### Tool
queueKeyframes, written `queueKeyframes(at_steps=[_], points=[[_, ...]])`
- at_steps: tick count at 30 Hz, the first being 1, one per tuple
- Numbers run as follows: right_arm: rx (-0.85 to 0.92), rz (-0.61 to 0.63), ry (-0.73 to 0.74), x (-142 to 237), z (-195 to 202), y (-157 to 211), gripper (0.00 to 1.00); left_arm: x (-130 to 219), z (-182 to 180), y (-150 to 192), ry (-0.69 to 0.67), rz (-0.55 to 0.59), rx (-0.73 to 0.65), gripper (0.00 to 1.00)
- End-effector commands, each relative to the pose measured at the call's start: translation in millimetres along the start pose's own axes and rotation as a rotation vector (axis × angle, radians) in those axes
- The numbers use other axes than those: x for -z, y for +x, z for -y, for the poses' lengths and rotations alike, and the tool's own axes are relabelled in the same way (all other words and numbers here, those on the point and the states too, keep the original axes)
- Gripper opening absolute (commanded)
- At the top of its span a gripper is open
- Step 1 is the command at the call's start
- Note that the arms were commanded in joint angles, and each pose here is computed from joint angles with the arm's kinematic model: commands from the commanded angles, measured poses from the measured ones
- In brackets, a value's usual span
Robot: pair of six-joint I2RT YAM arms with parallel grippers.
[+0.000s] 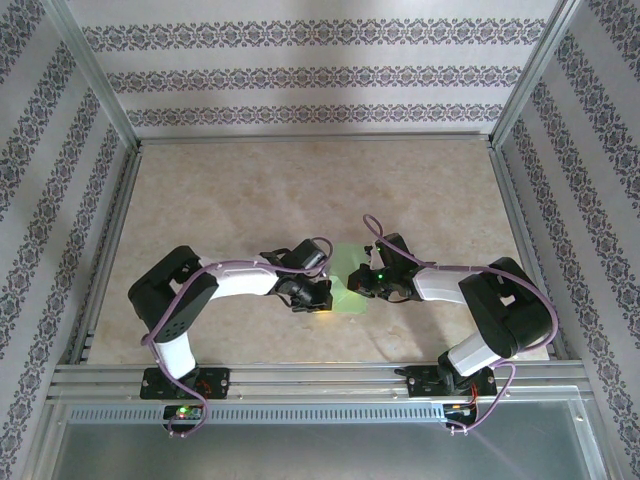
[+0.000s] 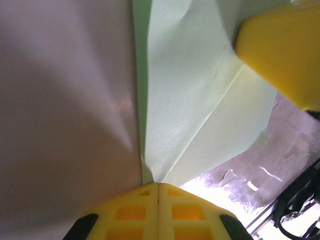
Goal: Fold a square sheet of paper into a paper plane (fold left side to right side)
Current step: Fold the triangle a second time at the center of the table.
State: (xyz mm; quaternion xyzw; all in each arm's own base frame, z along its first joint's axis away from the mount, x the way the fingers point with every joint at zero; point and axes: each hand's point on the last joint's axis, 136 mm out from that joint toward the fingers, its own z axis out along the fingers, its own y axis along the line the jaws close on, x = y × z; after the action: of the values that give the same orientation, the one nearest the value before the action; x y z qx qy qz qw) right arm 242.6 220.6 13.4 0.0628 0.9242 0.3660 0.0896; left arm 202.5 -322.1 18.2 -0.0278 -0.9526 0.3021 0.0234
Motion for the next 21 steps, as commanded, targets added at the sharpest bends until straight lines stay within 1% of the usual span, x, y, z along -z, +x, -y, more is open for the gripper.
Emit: queueKeyframes(at_steps=[1,6,9,10,12,13,15,16,19,21], points=[[-0.034,-0.058,0.147,-3.7,37.5,20.6,0.0,4.5,-31.2,20.2,-0.103,-0.067,0.034,0.0],[-0.022,-0.051,0.116,-1.8,27.1,17.0,0.0,8.7,-29.5,16.5,-0.105,-0.043,0.031,0.0],[0.006,-0.032,0.063,3.5,7.6,8.6,0.0,14.9,-20.5,9.6,-0.074,-0.005,0.009,0.0],[0.017,-0.021,0.04,6.5,-1.2,4.4,0.02,18.2,-16.3,5.8,-0.058,0.015,0.001,0.0],[0.043,0.004,-0.003,13.9,-18.6,-3.8,0.1,24.7,-7.5,-2.8,-0.02,0.059,-0.009,0.05],[0.059,0.022,-0.024,19.0,-28.2,-8.7,0.14,28.6,-2.6,-8.0,0.001,0.083,-0.014,0.1],[0.089,0.061,-0.052,30.0,-43.1,-18.0,0.23,35.6,4.2,-18.2,0.038,0.128,-0.022,0.13],[0.106,0.086,-0.055,36.7,-48.4,-22.9,0.28,39.0,6.4,-24.2,0.053,0.15,-0.023,0.17],[0.134,0.17,-0.024,56.8,-49.1,-36.0,0.38,47.2,9.8,-42.7,0.089,0.214,-0.025,0.25],[0.122,0.223,-0.006,68.0,-41.0,-42.9,0.47,50.2,12.4,-56.1,0.116,0.249,-0.029,0.28]])
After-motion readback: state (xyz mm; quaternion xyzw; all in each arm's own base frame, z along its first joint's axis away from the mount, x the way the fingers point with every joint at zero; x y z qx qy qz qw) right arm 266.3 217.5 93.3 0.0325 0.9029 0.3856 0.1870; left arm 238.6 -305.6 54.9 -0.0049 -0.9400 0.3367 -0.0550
